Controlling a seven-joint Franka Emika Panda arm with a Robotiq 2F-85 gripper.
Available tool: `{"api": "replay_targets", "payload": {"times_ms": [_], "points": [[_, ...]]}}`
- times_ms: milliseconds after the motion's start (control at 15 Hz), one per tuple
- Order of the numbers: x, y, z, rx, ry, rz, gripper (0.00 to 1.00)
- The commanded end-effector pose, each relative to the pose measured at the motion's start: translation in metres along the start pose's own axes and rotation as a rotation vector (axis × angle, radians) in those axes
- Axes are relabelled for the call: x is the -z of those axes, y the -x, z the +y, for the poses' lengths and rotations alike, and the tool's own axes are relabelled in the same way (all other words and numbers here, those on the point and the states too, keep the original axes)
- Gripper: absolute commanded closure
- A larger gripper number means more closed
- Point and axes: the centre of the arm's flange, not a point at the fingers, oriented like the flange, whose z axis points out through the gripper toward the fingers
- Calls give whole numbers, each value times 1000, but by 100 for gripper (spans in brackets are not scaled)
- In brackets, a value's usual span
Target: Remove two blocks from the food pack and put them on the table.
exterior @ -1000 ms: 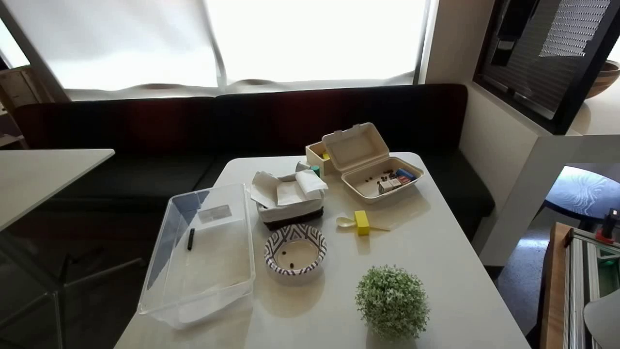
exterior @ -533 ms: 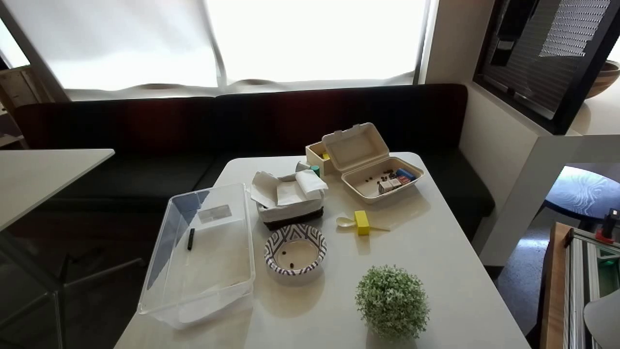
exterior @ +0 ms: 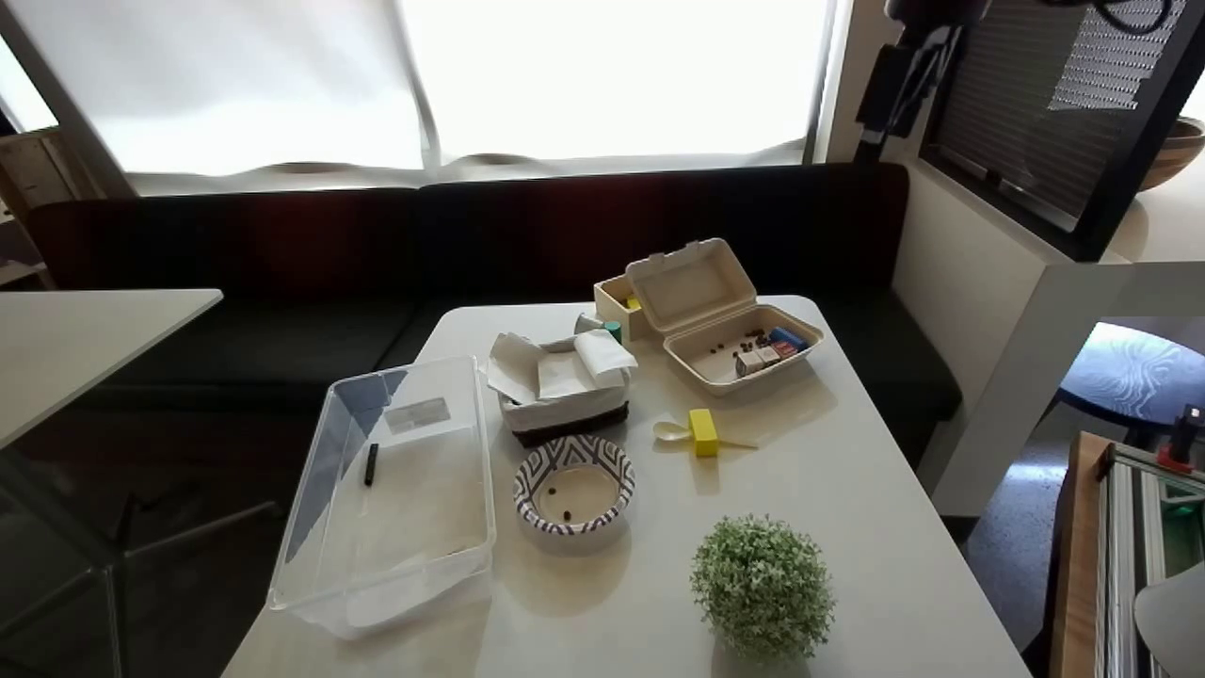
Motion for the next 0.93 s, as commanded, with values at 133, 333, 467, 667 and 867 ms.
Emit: {"api": "replay_targets", "payload": {"times_ms": [133, 333, 467, 667, 867], "points": [[-86, -55, 26, -151, 12, -18, 0], [-128, -70, 36, -216, 19, 17, 0], [-156, -76, 43, -244, 23, 8, 0], [-195, -80, 51, -258, 27, -14, 0], [-234, -82, 55, -274, 37, -27, 0]]}}
